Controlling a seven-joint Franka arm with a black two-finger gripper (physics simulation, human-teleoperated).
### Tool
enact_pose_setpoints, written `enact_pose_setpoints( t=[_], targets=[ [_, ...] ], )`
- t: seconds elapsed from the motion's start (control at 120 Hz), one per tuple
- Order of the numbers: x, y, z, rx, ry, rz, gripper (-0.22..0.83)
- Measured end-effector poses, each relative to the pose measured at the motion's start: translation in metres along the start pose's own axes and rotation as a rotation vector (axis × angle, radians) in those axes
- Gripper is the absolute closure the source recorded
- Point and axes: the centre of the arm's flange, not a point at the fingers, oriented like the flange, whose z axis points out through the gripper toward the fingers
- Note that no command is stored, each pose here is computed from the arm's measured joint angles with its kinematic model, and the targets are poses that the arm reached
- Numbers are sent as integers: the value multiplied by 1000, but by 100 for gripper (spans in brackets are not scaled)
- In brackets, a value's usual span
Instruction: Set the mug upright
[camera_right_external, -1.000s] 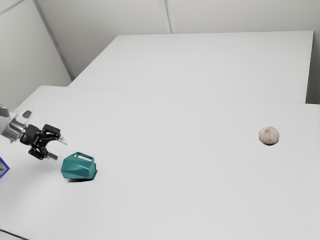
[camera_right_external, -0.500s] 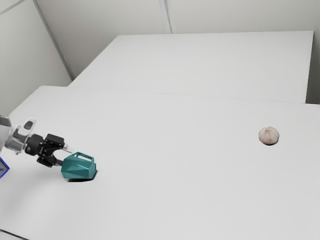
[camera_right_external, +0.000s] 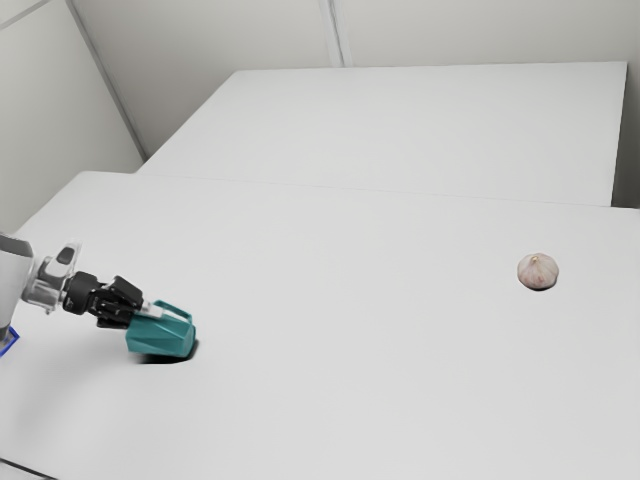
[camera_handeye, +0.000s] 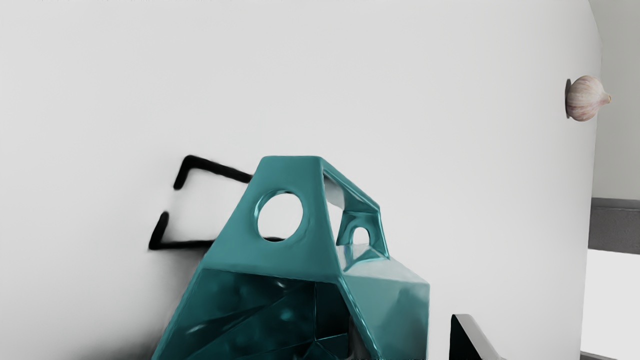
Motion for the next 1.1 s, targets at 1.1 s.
enact_pose_setpoints(
  t=[1.1],
  targets=[
    [226,154,131,769,-373,690,78]
  ],
)
